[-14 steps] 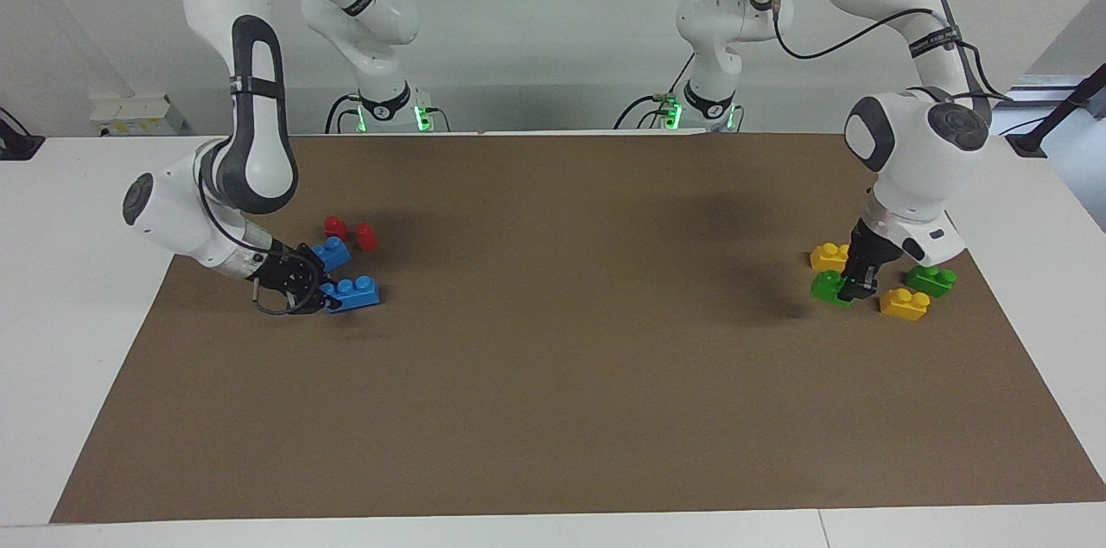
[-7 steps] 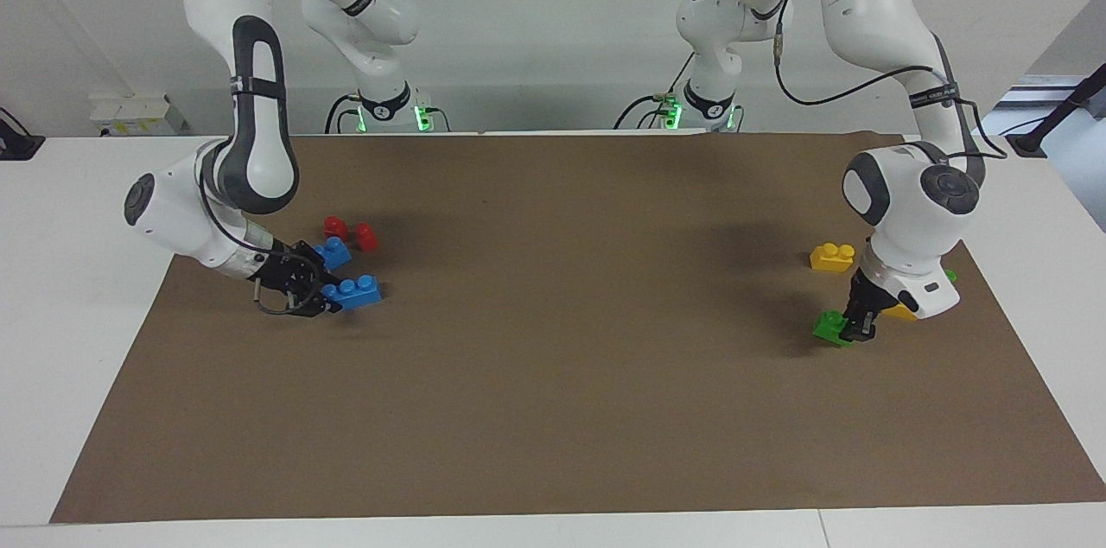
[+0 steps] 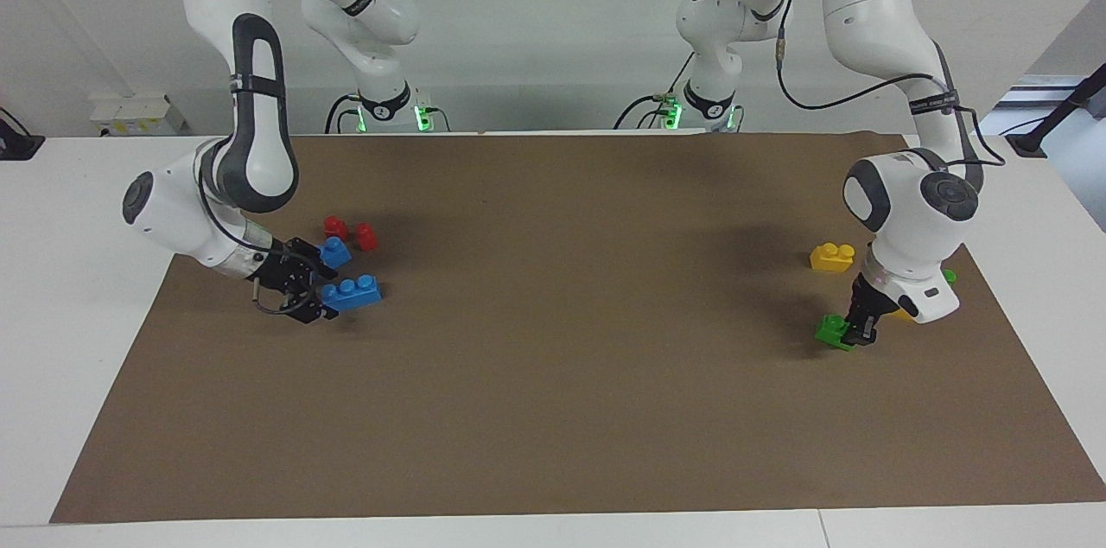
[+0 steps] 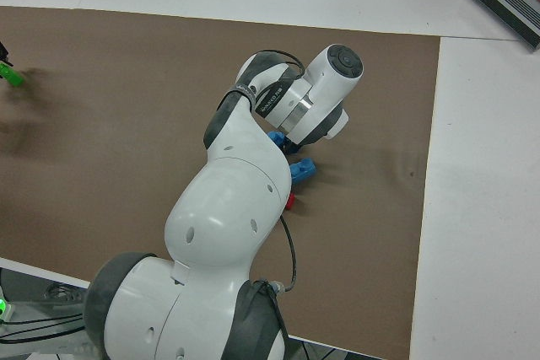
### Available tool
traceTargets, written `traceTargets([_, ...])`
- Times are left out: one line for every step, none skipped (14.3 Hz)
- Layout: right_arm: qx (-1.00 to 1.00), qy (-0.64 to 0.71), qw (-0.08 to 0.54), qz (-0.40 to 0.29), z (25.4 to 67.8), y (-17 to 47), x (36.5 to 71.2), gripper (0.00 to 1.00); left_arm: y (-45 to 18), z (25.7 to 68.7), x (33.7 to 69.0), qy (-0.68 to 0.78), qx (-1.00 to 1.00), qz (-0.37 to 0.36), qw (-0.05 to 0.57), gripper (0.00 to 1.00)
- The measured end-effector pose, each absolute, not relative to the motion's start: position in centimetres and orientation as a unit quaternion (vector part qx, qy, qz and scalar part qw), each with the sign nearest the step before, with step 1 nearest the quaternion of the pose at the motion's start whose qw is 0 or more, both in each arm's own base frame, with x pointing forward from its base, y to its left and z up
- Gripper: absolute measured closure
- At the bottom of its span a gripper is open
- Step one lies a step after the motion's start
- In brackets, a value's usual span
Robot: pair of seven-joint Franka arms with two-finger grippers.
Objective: Remove green block with left arm and hold with right
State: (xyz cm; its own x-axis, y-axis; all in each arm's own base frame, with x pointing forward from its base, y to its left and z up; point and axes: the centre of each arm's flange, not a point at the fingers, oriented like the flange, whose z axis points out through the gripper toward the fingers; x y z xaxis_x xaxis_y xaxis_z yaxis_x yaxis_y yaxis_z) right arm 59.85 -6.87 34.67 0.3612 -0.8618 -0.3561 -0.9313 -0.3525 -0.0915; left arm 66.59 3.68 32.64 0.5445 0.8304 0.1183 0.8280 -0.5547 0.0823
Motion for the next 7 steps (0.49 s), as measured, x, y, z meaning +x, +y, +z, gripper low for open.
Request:
traceTargets([-0.839, 0.517, 0.125, 0.113, 36.9, -6.4, 60.0, 0.0, 3.7, 32.6, 66.6, 0.457, 0.887, 0.072, 0.007, 0.14])
traceTargets([-0.864, 0.48, 0.108, 0.105, 39.1, -5.6, 60.0, 0.0, 3.7, 32.7, 66.6, 0.442, 0.894, 0.073, 0.006, 0.01])
traceTargets([-0.887, 0.442, 0.088, 0.099, 41.5, -4.7, 60.0, 0.0, 3.8, 32.8, 66.7, 0.43, 0.9, 0.075, 0.006, 0.0])
traceTargets([-0.907, 0.405, 0.071, 0.093, 44.0, -3.8, 59.8, 0.0, 3.8, 33.1, 66.8, 0.418, 0.905, 0.078, 0.006, 0.0])
traceTargets([-0.926, 0.363, 0.062, 0.089, 46.6, -3.0, 59.4, 0.0, 3.8, 33.6, 66.9, 0.405, 0.911, 0.083, 0.007, 0.0])
traceTargets([-0.942, 0.321, 0.057, 0.082, 49.2, -2.5, 58.9, 0.0, 3.7, 34.4, 66.9, 0.391, 0.916, 0.087, 0.008, 0.0])
traceTargets([-0.954, 0.286, 0.052, 0.072, 51.5, -2.3, 58.3, 0.0, 3.6, 35.5, 66.8, 0.375, 0.923, 0.087, 0.007, 0.0])
